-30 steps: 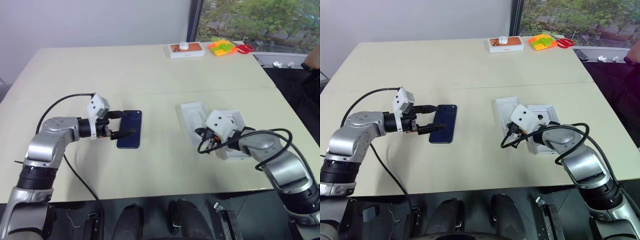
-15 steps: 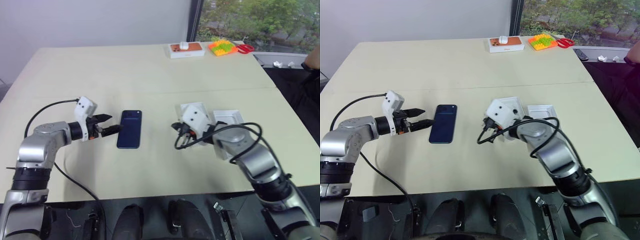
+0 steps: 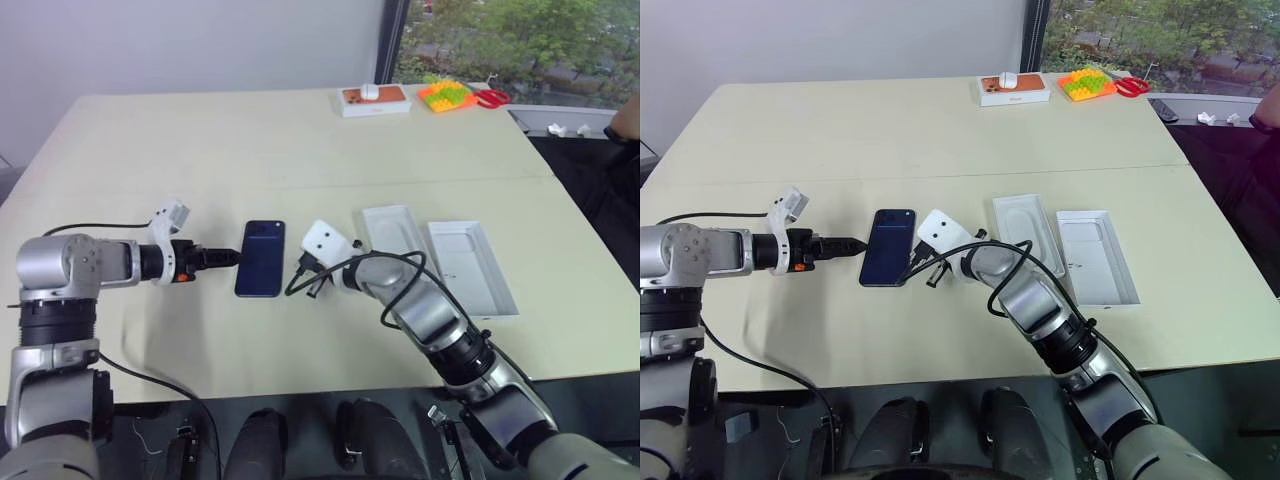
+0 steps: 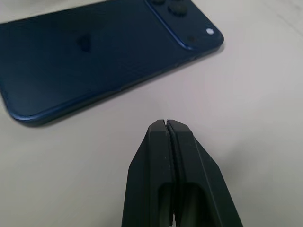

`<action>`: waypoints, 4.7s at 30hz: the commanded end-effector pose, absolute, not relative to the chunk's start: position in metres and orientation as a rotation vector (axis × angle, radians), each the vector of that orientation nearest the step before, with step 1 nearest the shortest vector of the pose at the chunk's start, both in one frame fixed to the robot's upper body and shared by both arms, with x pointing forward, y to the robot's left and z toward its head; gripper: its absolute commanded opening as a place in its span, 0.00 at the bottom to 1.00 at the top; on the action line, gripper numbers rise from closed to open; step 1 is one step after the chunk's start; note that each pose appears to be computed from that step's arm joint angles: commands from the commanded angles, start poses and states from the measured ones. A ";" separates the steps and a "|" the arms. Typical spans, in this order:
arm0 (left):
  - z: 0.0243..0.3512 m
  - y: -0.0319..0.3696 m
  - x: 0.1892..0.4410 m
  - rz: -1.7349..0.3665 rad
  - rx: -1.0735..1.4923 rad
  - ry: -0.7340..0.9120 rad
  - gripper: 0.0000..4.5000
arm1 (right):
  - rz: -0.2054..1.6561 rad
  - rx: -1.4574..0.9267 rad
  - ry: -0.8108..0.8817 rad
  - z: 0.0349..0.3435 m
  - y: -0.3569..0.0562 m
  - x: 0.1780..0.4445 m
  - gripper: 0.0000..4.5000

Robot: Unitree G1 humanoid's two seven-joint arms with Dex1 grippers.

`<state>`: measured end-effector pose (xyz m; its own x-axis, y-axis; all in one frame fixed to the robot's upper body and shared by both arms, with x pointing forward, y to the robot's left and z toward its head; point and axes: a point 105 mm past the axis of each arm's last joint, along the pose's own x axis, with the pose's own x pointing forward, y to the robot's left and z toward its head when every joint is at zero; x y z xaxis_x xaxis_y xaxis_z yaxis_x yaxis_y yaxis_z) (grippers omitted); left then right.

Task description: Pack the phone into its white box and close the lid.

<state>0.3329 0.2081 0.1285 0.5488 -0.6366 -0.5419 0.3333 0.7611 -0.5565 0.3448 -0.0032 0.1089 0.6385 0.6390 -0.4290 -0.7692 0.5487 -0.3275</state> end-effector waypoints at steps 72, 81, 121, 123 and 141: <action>0.124 0.197 0.330 -0.605 -0.744 0.815 0.22 | 0.978 -0.508 0.260 0.112 0.025 0.327 0.00; 0.137 0.190 0.329 -0.677 -0.750 0.768 0.01 | 0.903 -0.521 0.221 0.133 -0.004 0.326 0.00; 0.180 0.090 0.326 -0.956 -0.738 0.700 0.00 | 1.006 -0.833 0.401 0.132 -0.170 0.286 0.75; 0.180 0.089 0.326 -0.954 -0.739 0.698 0.00 | 1.010 -0.833 0.402 0.129 -0.170 0.288 0.75; 0.188 0.108 0.334 -0.906 -0.783 0.666 0.00 | 1.264 -0.927 0.317 0.126 -0.135 0.254 0.01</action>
<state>0.3315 0.1033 0.1647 0.4422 -0.8564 -0.2663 0.3706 0.4449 -0.8153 0.2699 -0.1538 0.1170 0.3818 0.6222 -0.6835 -0.9081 0.1149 -0.4027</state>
